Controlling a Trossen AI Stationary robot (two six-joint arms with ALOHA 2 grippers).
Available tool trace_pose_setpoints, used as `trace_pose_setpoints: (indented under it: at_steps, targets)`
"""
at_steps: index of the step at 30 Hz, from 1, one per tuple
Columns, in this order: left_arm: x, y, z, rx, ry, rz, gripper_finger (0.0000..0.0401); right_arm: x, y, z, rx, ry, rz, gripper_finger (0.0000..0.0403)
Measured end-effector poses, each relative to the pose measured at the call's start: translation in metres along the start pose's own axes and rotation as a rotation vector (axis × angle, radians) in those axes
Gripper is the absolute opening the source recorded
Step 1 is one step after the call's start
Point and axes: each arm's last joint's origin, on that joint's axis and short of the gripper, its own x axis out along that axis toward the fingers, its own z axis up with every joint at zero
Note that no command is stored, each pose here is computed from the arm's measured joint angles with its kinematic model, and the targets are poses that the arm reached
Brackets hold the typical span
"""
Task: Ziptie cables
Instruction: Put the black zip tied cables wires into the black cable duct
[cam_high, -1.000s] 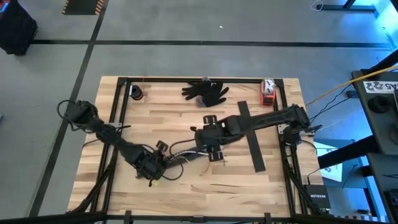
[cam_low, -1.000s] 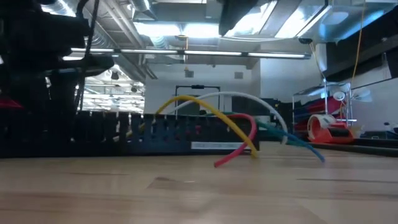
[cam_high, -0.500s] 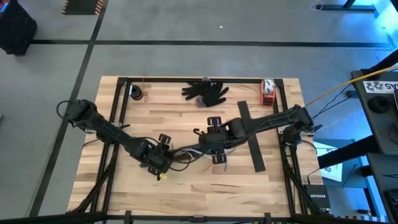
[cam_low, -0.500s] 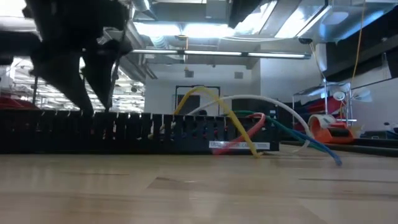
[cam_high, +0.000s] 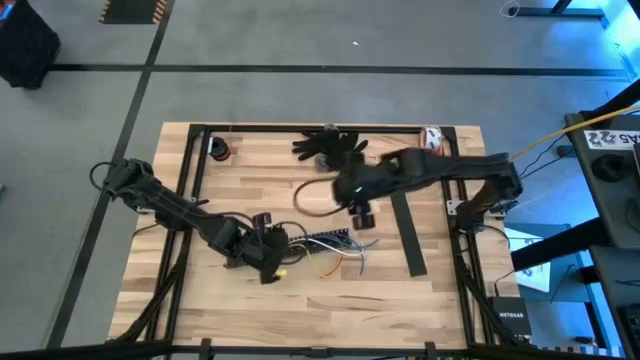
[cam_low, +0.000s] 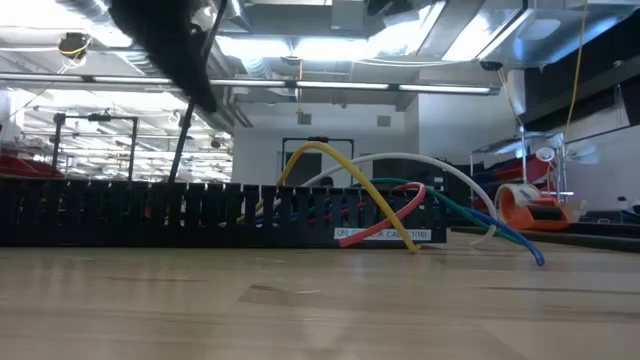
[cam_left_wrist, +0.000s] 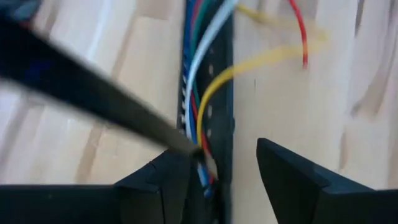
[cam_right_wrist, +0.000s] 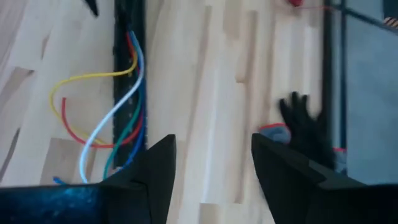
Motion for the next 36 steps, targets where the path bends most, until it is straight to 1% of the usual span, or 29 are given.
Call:
trace_pose_setpoints:
  at_steps: [2,4,7,9,11,14,16,18,20,23,25,29,34,36]
  targets:
    - [-0.002,0.001,0.005,-0.103,-0.01,-0.004,0.0178,-0.019,-0.011,-0.008,0.027,-0.035,-0.007,0.0202]
    - [-0.004,0.001,0.008,-0.18,-0.017,-0.009,0.0178,-0.037,-0.017,-0.017,0.054,-0.092,0.007,0.0202]
    - [-0.005,0.0,0.007,-0.236,-0.015,-0.012,0.0178,-0.053,-0.018,-0.037,0.076,-0.17,0.01,0.0202]
    - [-0.006,-0.002,0.006,-0.261,-0.009,-0.019,0.0178,-0.054,-0.015,-0.053,0.081,-0.194,0.005,0.0202]
    - [-0.007,-0.004,0.003,-0.258,0.014,-0.026,0.0178,-0.05,-0.009,-0.069,0.093,-0.217,0.003,0.0202]
    - [-0.01,-0.007,-0.006,-0.236,0.067,-0.015,0.0178,-0.039,-0.002,-0.091,0.153,-0.267,0.021,0.0202]
    - [-0.012,-0.009,-0.012,-0.201,0.095,0.002,0.0178,-0.03,0.003,-0.103,0.207,-0.303,0.035,0.0202]
    - [-0.01,-0.01,-0.016,-0.157,0.121,0.023,0.0178,-0.018,0.007,-0.111,0.255,-0.31,0.049,0.0202]
    - [-0.003,-0.011,-0.021,-0.12,0.14,0.04,0.0178,-0.008,0.01,-0.117,0.294,-0.32,0.057,0.0202]
    - [0.01,-0.012,-0.03,-0.077,0.172,0.069,0.0178,0.003,0.013,-0.12,0.337,-0.33,0.062,0.0202]
    - [0.019,-0.012,-0.034,-0.069,0.17,0.069,0.0177,0.01,0.014,-0.122,0.343,-0.324,0.063,0.0202]
    - [0.033,-0.004,-0.042,-0.106,0.171,0.087,0.0161,0.018,0.014,-0.12,0.357,-0.34,0.043,0.0202]
    - [0.042,0.001,-0.042,-0.147,0.142,0.076,0.0129,0.022,0.014,-0.119,0.363,-0.34,0.027,0.0202]
    - [0.045,0.002,-0.042,-0.144,0.13,0.065,0.012,0.022,0.014,-0.119,0.361,-0.339,0.024,0.0202]
